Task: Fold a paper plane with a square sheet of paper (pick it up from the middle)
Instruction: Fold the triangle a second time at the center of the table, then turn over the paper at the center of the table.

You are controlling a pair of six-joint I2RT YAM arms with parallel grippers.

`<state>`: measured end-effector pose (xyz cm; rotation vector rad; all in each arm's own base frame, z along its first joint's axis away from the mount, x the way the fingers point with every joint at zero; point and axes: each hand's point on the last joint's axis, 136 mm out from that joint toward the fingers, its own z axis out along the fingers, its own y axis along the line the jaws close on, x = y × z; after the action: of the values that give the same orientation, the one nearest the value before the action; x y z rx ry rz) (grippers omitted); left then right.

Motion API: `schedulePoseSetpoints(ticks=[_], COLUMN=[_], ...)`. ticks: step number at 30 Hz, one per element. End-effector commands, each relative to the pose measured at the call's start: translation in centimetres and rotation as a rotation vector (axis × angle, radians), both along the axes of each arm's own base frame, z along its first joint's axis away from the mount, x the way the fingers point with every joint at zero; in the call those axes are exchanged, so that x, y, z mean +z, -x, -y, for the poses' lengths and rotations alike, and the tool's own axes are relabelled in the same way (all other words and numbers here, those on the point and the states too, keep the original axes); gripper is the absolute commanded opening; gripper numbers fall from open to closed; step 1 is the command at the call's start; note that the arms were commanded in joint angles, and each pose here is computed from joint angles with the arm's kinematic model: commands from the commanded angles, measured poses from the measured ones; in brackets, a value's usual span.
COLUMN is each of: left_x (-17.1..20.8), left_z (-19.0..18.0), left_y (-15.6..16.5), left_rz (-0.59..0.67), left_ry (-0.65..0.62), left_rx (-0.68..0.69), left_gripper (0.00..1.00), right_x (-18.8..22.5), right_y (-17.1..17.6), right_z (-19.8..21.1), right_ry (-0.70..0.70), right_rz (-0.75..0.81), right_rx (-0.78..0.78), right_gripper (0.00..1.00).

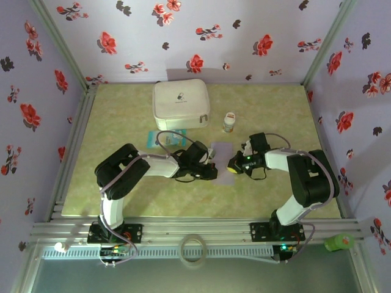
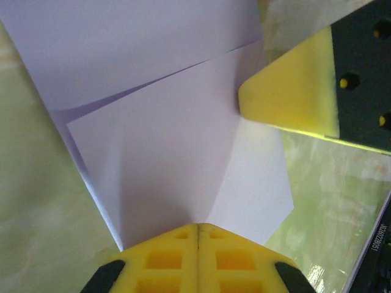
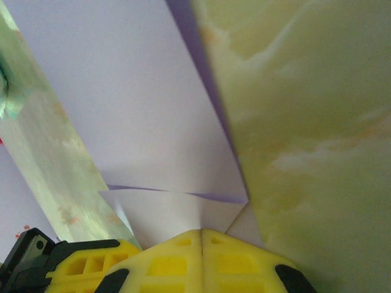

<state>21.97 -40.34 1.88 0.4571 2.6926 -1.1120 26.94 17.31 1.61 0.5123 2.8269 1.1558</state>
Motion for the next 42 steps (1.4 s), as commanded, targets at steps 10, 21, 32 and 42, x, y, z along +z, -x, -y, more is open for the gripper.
schedulePoseSetpoints(ticks=[10, 21, 32, 42], left_x=[-3.6, 0.7, 3.6, 0.9], left_z=[-3.6, -1.5, -1.0, -1.7], left_y=[1.5, 0.7, -2.4, -3.9], left_rz=[-0.058, 0.009, 0.1, 0.09], left_ry=[-0.154, -0.022, -0.001, -0.109], left_rx=[0.023, 0.068, 0.013, -0.018], left_gripper=[0.0, 0.0, 0.09, 0.07], right_x=[-0.2, 2.3, 2.4, 2.1], right_y=[-4.3, -2.3, 3.8, 7.0], right_z=[4.3, 4.1, 2.5, 1.0], right_ry=[0.121, 0.073, 0.083, 0.105], right_rz=[0.063, 0.089, 0.011, -0.044], right_rx=[-0.185, -0.168, -0.064, -0.034], right_gripper=[0.01, 0.08, 0.23, 0.33])
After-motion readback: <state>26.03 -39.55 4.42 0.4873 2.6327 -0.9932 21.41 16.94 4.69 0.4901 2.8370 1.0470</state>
